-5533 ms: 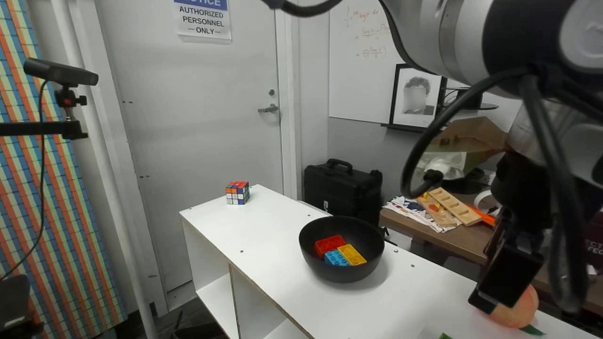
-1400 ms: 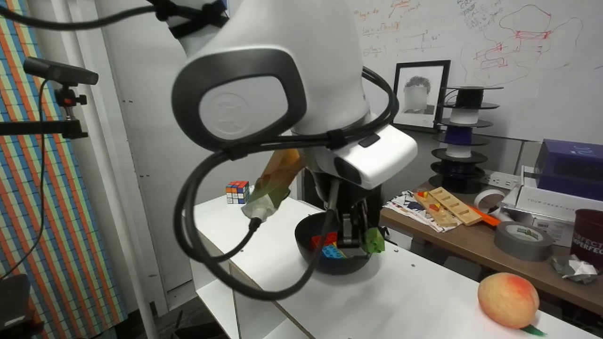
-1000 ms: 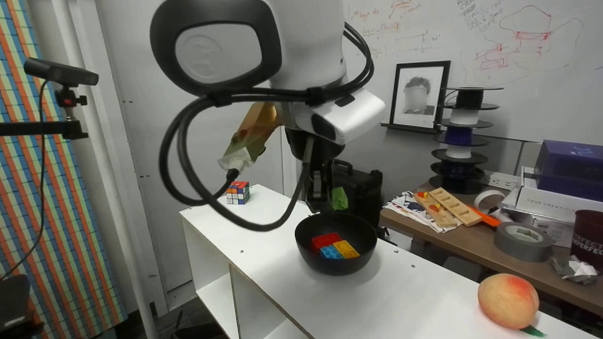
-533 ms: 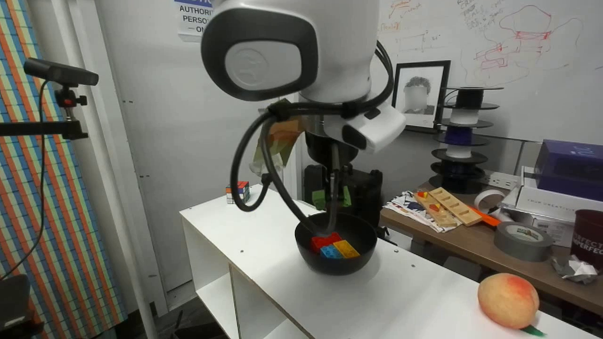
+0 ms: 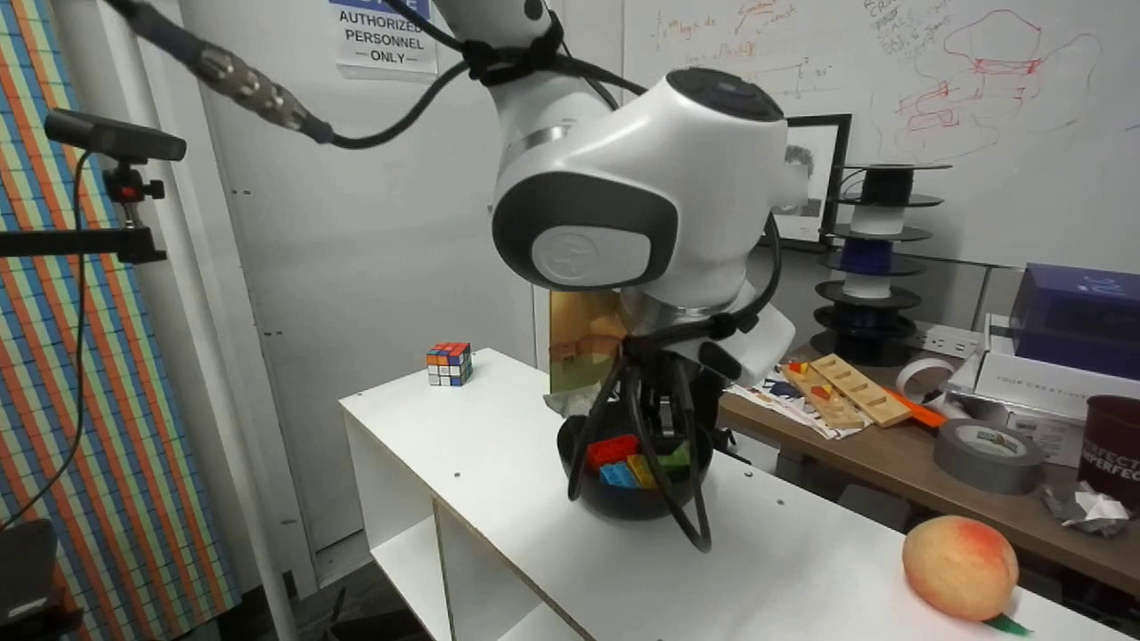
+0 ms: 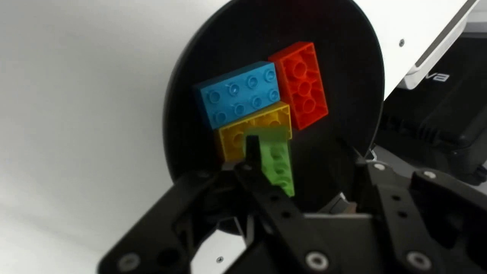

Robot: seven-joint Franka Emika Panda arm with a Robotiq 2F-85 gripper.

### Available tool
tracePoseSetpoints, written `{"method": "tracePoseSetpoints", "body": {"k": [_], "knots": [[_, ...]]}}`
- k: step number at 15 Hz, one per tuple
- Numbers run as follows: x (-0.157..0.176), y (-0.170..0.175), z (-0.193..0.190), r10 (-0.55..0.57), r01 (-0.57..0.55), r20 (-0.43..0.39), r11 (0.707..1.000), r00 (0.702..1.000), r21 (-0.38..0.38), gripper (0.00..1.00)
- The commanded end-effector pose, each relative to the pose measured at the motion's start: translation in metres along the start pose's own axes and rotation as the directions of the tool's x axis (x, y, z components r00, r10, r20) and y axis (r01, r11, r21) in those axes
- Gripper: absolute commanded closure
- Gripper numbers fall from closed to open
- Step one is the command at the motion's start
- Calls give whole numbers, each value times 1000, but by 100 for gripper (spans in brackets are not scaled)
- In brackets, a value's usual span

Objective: Pick the blocks on the counter and put them in the bowl

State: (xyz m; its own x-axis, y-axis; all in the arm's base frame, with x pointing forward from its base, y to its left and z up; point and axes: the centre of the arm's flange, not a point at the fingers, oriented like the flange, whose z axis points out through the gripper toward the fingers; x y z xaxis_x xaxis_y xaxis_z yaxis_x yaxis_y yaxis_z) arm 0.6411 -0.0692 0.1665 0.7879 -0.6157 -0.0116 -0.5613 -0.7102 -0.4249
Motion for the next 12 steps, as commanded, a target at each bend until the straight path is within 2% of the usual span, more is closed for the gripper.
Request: {"method": "tracePoseSetpoints", "body": {"k": [1,3,4,6,8,10,12], "knots": [[1,-5,-1,-55,53,43,997,998,49,15],[-21,-8,-16,-63,62,36,998,997,25,2],[-27,-5,-28,-71,70,29,997,997,24,0],[-61,-5,-56,-103,103,33,995,994,18,0],[-77,4,-80,-145,144,57,989,988,15,0],[-99,9,-105,-166,168,75,985,983,-25,0],[-117,24,-133,-154,165,102,980,983,-111,0]]}}
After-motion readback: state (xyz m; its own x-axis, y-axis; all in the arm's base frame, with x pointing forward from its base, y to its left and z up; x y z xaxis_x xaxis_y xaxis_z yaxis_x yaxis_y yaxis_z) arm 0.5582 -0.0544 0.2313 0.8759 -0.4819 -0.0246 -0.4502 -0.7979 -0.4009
